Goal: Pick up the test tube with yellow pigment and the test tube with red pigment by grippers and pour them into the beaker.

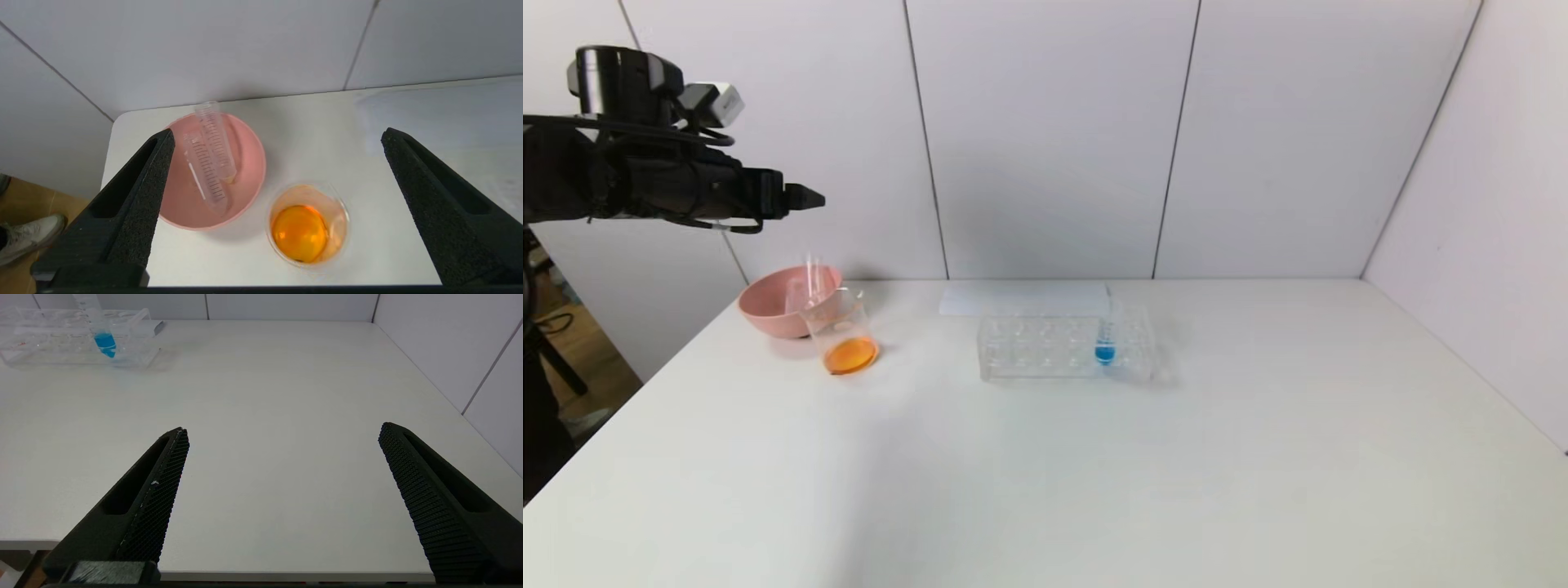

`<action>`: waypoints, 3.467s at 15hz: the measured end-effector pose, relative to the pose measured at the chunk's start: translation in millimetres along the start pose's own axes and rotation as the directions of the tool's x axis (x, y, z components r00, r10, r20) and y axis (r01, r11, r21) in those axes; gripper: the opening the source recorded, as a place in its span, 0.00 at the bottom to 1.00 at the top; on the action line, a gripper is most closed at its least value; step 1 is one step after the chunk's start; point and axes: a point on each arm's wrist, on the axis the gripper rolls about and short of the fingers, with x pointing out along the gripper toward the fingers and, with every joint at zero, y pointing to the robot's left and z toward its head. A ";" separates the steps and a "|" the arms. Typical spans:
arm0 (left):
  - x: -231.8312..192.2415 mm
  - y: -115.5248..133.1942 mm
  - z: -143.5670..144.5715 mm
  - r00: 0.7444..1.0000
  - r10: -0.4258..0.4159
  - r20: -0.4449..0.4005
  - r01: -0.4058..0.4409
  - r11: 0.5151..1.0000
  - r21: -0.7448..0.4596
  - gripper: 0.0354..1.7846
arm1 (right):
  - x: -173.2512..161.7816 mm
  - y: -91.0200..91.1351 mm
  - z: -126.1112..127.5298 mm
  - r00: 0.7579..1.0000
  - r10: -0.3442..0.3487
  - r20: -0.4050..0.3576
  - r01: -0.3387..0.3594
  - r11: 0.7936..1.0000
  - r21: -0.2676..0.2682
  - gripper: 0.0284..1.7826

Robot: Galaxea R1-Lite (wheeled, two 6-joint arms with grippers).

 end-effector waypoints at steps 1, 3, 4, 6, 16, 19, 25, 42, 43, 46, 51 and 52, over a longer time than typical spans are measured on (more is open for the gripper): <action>-18.3 -5.1 1.9 0.999 -0.030 0.014 0.029 1.000 0.009 0.99 | 0.0 0.0 0.0 1.000 0.000 0.000 0.000 1.000 -0.001 0.95; -60.0 -13.8 2.8 0.996 -0.076 0.046 0.075 0.997 0.025 0.99 | 0.0 0.0 0.0 1.000 0.000 0.000 0.000 1.000 0.000 0.95; -81.1 -17.7 2.3 0.993 -0.098 0.066 0.096 0.995 0.032 0.99 | 0.0 0.0 0.0 1.000 0.000 0.000 0.000 1.000 -0.001 0.95; -125.1 -24.8 -1.3 0.983 -0.147 0.113 0.142 0.989 0.050 0.99 | 0.0 0.0 -0.2 1.000 0.000 -0.001 0.000 1.000 0.000 0.95; -339.2 -54.6 -73.7 0.835 -0.355 0.420 0.283 0.932 0.225 0.99 | 0.0 0.0 -0.2 1.000 0.000 -0.001 0.000 1.000 0.000 0.95; -399.7 -60.7 -113.3 0.765 -0.381 0.519 0.245 0.918 0.313 0.99 | 0.0 0.0 -0.2 1.000 0.000 -0.001 0.000 1.000 0.000 0.95; -431.5 -68.7 -184.3 0.673 -0.356 0.648 -0.008 0.873 0.488 0.99 | 0.0 0.0 -0.2 1.000 -0.001 -0.001 0.001 1.000 0.000 0.95; -295.3 -57.6 -319.0 0.951 0.042 0.306 -0.068 0.995 0.075 0.99 | 0.0 0.0 0.0 1.000 0.000 0.000 0.000 1.000 -0.001 0.95; -295.2 -57.4 -319.7 0.953 0.050 0.298 -0.072 0.995 0.063 0.99 | 0.0 0.0 0.0 1.000 -0.001 0.000 0.001 1.000 0.000 0.95; -295.1 -57.2 -319.1 0.949 0.057 0.309 -0.065 0.998 0.016 0.99 | 0.0 0.0 -0.2 1.000 -0.001 -0.001 0.001 1.000 0.000 0.95; -295.0 -57.2 -319.3 0.950 0.057 0.308 -0.065 0.998 0.015 0.99 | 0.0 0.0 -0.2 1.000 0.000 -0.001 0.000 1.000 0.000 0.95; -295.0 -57.2 -319.3 0.950 0.057 0.308 -0.065 0.998 0.015 0.99 | 0.0 0.0 -0.2 1.000 -0.001 -0.001 0.001 1.000 0.000 0.95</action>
